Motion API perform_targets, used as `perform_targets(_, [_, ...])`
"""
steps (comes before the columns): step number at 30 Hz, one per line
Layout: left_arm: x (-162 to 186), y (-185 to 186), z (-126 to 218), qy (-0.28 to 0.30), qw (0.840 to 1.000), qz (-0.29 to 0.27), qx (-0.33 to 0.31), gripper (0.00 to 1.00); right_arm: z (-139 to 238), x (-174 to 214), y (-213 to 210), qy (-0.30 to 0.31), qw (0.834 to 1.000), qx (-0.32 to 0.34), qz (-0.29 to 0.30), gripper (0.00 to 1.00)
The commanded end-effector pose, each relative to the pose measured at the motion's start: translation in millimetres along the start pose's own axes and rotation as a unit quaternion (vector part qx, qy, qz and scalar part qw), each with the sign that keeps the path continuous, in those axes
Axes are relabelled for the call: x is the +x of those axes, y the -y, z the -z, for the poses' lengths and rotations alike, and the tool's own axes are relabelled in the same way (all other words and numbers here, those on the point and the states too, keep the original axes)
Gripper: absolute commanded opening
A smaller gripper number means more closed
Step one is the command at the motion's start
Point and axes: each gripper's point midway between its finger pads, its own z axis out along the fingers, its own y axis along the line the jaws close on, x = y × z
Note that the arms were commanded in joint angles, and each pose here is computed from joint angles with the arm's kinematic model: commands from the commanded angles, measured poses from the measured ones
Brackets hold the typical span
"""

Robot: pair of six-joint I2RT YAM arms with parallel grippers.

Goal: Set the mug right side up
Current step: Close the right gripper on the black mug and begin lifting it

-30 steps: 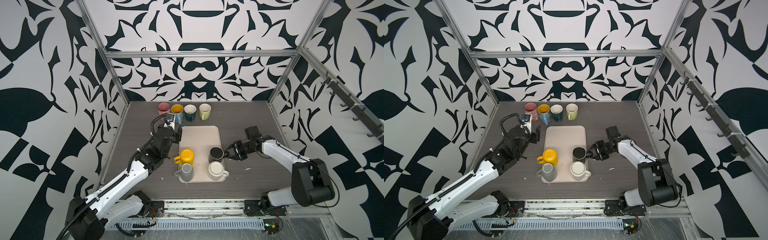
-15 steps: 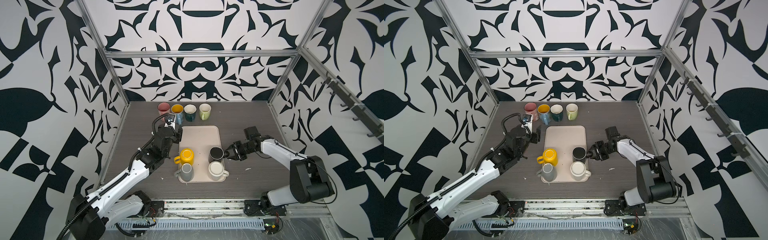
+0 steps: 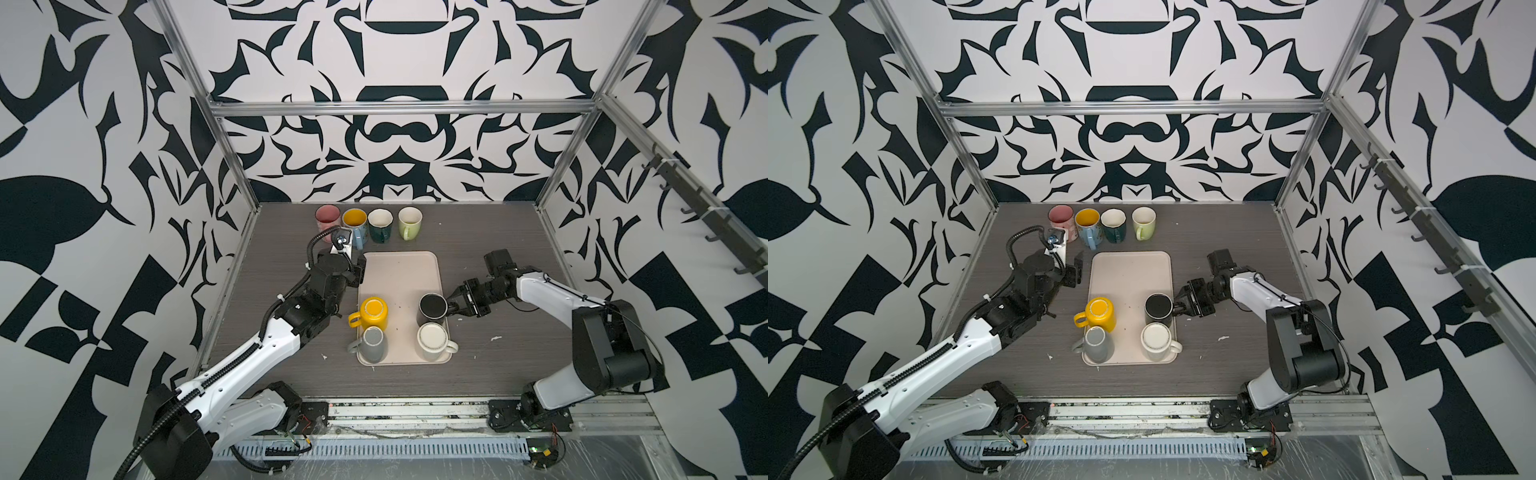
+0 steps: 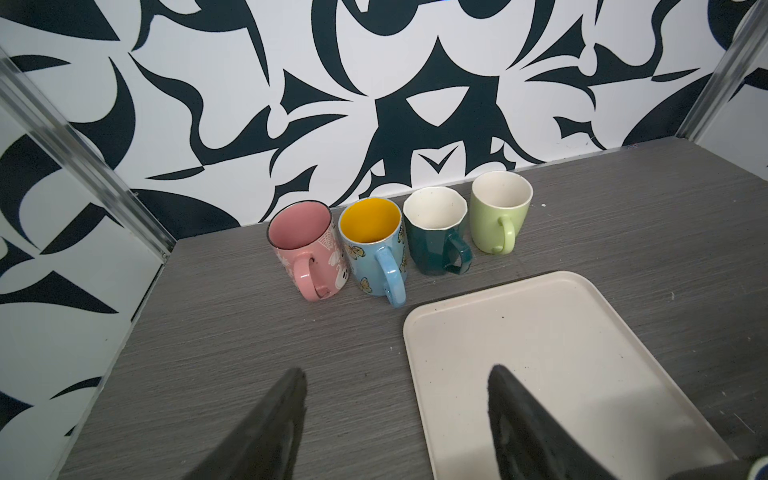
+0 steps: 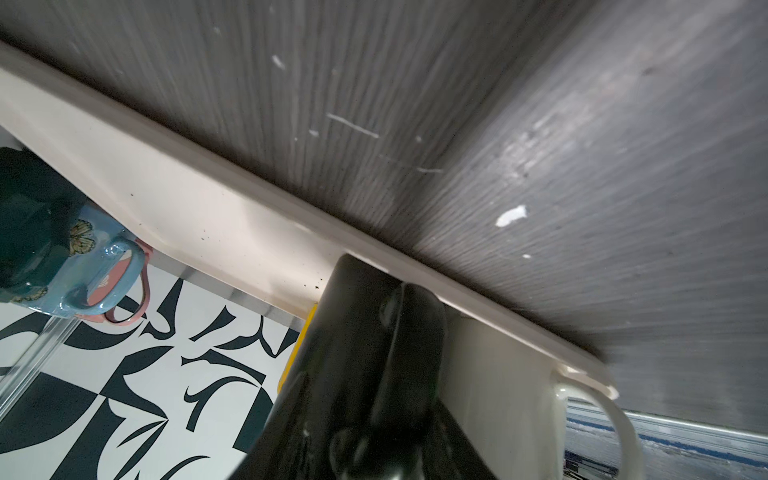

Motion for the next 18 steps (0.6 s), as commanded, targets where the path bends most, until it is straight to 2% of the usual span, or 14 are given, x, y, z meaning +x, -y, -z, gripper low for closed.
perform_targets(1, [-2.7, -0.9, -1.8, 0.005, 1.000, 0.004, -0.006, 0.72, 2.9, 8.2, -13.5, -0.006, 1.000, -0.010, 0.017, 0.44])
perform_targets(7, [-1.3, -1.3, -2.2, 0.004, 1.000, 0.002, -0.008, 0.72, 0.8, 9.4, -12.6, -0.006, 1.000, -0.007, 0.016, 0.40])
perform_targets(18, [0.2, -2.6, -2.8, 0.002, 1.000, -0.001, -0.011, 0.72, -4.2, 8.4, -17.7, -0.006, 1.000, -0.012, 0.019, 0.15])
